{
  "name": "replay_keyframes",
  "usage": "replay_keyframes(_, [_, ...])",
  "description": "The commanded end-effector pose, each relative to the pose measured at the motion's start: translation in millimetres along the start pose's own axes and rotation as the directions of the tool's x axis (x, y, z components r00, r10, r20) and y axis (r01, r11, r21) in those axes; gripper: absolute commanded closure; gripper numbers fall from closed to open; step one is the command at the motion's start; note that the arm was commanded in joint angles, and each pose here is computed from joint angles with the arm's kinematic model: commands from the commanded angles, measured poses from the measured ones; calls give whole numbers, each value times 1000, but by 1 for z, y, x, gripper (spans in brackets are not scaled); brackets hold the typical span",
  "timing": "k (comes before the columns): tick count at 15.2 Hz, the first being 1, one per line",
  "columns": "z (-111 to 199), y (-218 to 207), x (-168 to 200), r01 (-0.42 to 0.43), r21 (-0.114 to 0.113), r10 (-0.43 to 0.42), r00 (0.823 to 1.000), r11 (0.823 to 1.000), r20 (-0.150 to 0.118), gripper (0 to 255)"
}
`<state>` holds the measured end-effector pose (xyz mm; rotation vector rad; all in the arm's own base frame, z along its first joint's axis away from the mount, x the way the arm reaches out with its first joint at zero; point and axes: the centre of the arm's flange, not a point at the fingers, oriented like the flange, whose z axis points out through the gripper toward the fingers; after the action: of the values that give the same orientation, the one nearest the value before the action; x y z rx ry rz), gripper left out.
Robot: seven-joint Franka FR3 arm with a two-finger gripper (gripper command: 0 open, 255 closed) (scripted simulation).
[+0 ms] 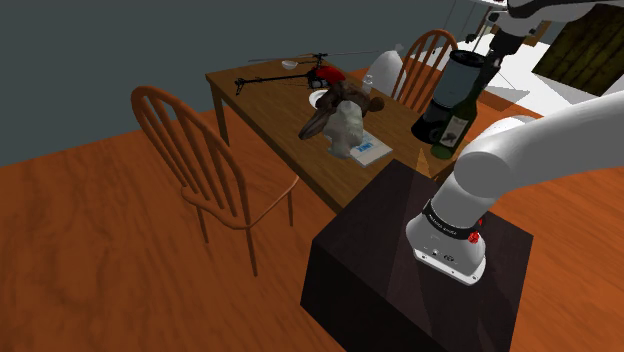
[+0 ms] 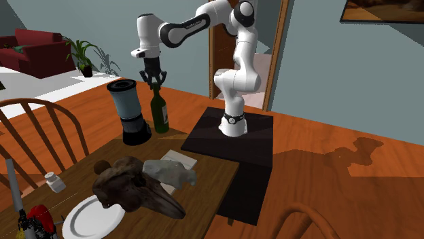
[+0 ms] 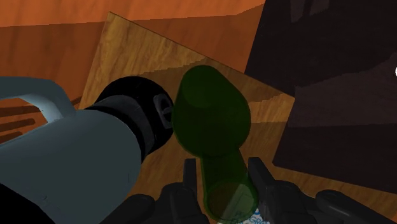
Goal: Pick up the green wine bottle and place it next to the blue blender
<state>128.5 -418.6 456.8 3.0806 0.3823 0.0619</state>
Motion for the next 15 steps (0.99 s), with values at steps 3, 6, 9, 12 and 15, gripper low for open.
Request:
replay_keyframes(3, [5,0,0,0,-1,0,1000,1000,0,255])
replay_keyframes(6, [5,0,0,0,-1,0,1000,1000,0,255])
replay_keyframes(9, [5,0,0,0,-1,0,1000,1000,0,0])
replay_keyframes(12, [5,0,0,0,-1,0,1000,1000,0,0])
replay_keyframes(15, [-8,0,0,0,-1,0,1000,1000,0,0])
